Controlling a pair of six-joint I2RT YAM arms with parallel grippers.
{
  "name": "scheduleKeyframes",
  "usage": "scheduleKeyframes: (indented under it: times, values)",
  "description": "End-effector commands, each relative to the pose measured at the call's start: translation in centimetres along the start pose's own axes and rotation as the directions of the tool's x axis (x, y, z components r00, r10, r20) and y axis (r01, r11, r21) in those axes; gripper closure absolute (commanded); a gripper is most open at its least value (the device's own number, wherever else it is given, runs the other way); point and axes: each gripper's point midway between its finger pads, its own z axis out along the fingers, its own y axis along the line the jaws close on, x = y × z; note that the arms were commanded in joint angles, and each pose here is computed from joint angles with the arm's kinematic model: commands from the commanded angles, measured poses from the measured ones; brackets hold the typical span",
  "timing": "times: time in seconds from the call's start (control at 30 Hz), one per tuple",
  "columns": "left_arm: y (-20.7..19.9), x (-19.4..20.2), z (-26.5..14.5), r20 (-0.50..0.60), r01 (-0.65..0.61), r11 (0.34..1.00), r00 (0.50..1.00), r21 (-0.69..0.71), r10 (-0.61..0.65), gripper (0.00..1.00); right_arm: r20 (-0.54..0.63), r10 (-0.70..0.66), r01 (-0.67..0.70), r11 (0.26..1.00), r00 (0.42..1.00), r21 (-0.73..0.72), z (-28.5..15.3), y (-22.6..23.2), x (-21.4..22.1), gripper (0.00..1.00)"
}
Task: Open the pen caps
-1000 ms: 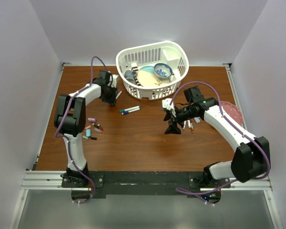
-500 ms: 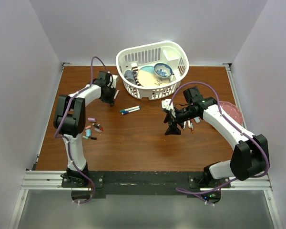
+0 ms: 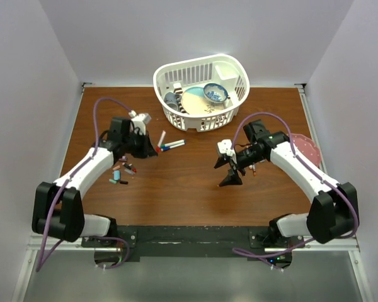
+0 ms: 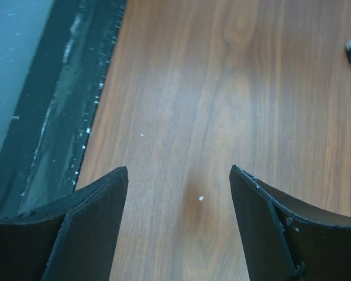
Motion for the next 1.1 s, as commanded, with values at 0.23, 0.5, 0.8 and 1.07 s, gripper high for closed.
scheduleKeyframes:
  times: [0.23, 0.5, 0.8, 1.07]
  values:
    - [-16.5, 12.2, 1.6, -0.314, 0.051, 0.839, 0.938, 0.543, 0.147, 1.00, -0.050, -0.235, 0.233, 0.971, 0.971, -0.049, 1.8, 2.1, 0.5, 0.21]
    - [-20.6, 13.0, 3.5, -0.325, 0.026, 0.772, 0.915, 0.636, 0.237, 1.00, -0.188, -0.278, 0.254, 0.956, 0.942, -0.144, 4.5, 3.1, 3.9, 0.24]
    - [-21.6, 13.3, 3.1, -0.320, 0.030, 0.738, 0.912, 0.675, 0.256, 1.00, -0.300, -0.293, 0.237, 0.949, 0.908, -0.209, 7.0, 3.6, 6.4, 0.43]
    - [-21.1, 13.3, 2.9, -0.306, 0.007, 0.749, 0.916, 0.663, 0.262, 1.00, -0.356, -0.269, 0.230, 0.962, 0.895, -0.147, 6.6, 2.2, 6.3, 0.71]
